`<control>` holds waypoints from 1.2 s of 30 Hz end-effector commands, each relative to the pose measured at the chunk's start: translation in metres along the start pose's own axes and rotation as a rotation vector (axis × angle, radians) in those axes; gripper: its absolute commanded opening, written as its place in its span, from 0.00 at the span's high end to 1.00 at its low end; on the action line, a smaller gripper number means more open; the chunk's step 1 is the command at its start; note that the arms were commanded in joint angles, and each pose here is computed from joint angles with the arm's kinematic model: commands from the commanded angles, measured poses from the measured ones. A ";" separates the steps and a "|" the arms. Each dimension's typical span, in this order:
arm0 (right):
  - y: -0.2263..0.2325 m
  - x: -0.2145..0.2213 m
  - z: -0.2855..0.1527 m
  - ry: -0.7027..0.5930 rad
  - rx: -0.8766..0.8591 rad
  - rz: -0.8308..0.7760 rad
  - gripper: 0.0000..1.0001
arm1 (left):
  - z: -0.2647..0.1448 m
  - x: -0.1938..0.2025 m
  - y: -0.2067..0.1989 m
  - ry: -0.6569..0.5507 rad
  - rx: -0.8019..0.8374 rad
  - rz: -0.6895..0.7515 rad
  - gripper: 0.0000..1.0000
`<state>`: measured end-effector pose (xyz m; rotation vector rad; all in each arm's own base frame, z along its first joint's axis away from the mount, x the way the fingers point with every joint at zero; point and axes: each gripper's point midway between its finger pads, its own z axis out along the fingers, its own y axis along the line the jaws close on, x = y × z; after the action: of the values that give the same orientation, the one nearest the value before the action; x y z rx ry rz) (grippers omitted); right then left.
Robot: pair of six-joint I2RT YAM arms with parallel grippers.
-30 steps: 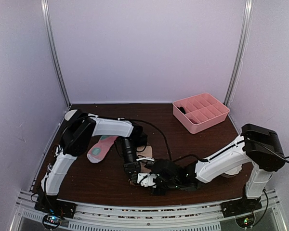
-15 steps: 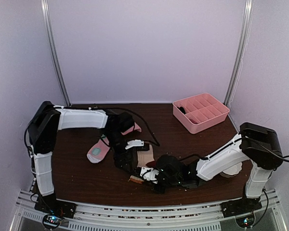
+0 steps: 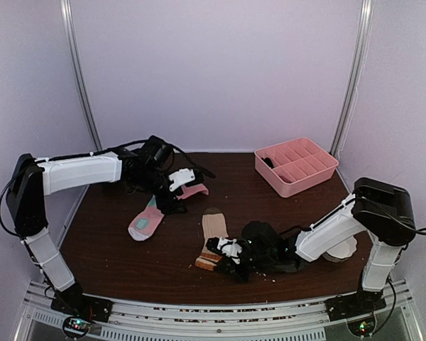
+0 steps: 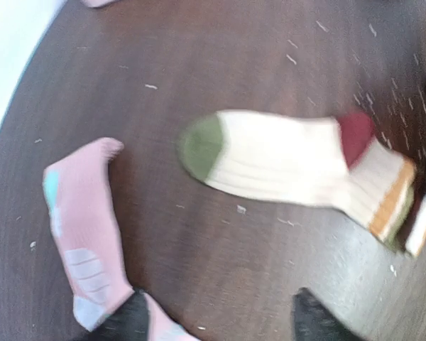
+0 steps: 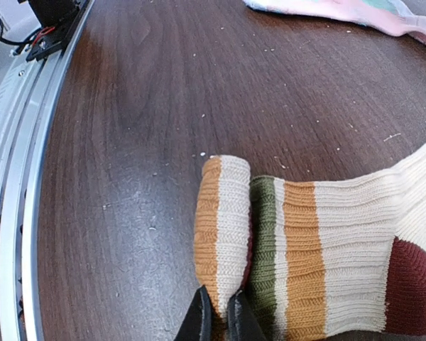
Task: Roll the socks
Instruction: Roll the sock at the center of the board.
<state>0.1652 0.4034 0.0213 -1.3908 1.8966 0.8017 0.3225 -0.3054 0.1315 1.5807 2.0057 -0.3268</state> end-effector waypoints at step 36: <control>-0.004 0.107 -0.011 0.238 -0.182 0.479 0.99 | 0.079 0.026 -0.178 0.048 0.569 0.341 0.81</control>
<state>0.1716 0.3904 0.0172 -1.2255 2.0351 1.2561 0.1751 -0.3745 0.0318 2.2198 1.6819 -0.7490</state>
